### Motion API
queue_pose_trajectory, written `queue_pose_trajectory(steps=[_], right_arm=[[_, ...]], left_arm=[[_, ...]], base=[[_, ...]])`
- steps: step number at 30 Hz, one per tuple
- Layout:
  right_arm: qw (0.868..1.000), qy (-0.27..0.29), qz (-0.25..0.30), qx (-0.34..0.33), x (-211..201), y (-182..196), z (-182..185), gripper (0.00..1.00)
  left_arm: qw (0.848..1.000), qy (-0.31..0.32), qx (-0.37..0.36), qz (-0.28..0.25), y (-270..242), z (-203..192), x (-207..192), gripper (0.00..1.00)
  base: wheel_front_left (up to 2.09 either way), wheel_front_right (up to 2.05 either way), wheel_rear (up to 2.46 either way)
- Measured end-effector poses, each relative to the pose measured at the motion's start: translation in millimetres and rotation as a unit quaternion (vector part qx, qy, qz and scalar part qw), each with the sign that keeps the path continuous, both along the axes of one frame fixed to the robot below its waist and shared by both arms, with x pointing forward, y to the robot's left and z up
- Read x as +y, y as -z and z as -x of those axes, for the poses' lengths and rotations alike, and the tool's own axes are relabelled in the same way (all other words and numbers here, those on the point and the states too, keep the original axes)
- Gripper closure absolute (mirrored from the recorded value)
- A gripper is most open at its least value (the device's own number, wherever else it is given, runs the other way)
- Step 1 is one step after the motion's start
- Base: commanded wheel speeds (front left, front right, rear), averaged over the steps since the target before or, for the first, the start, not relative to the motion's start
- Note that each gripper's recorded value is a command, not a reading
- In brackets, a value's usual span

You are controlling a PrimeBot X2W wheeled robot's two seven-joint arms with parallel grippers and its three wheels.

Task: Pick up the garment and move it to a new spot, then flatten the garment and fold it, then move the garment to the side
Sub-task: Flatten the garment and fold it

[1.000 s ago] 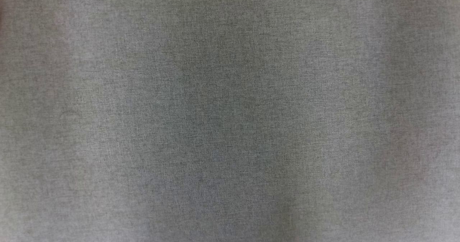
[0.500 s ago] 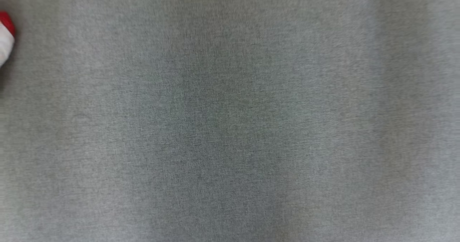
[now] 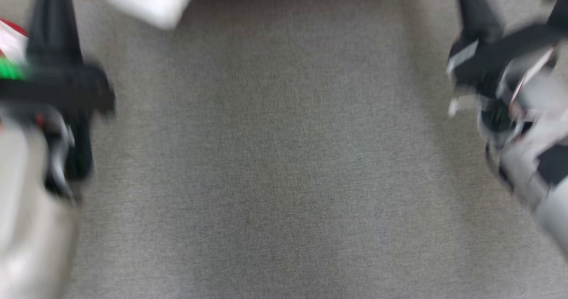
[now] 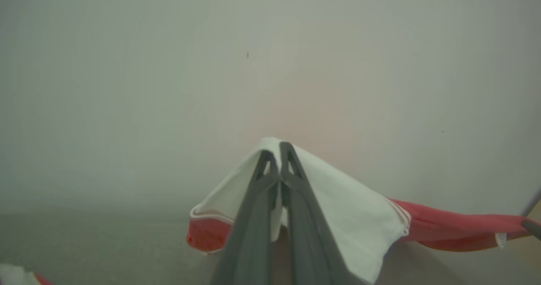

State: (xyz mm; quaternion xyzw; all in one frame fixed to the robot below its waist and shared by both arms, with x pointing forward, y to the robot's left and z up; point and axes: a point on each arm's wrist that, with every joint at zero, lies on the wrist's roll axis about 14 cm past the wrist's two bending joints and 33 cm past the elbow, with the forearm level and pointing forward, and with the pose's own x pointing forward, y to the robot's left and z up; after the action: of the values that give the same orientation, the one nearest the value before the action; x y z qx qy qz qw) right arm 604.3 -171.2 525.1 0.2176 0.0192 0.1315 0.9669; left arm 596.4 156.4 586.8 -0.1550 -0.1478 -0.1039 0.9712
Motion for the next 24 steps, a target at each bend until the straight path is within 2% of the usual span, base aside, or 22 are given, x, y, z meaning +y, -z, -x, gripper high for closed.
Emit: queue_pose_trajectory(steps=[7, 14, 19, 24], right_arm=[[0.998, 0.009, -0.031, 0.061, -7, 48, 70, 1.00], [0.989, 0.048, -0.060, 0.124, -25, 91, 139, 1.00], [0.985, 0.060, -0.045, 0.154, -31, 114, 183, 1.00], [0.980, 0.061, -0.004, 0.188, -35, 140, 229, 1.00]], left_arm=[[0.996, -0.035, 0.075, 0.037, 55, 84, 12, 1.00], [0.984, -0.064, 0.155, 0.066, 102, 160, 16, 1.00], [0.971, -0.083, 0.205, 0.089, 130, 205, 18, 1.00], [0.963, -0.096, 0.236, 0.091, 146, 246, 20, 1.00]], base=[[0.00, 0.00, 0.00], [0.00, 0.00, 0.00], [0.00, 0.00, 0.00], [0.00, 0.00, 0.00]])
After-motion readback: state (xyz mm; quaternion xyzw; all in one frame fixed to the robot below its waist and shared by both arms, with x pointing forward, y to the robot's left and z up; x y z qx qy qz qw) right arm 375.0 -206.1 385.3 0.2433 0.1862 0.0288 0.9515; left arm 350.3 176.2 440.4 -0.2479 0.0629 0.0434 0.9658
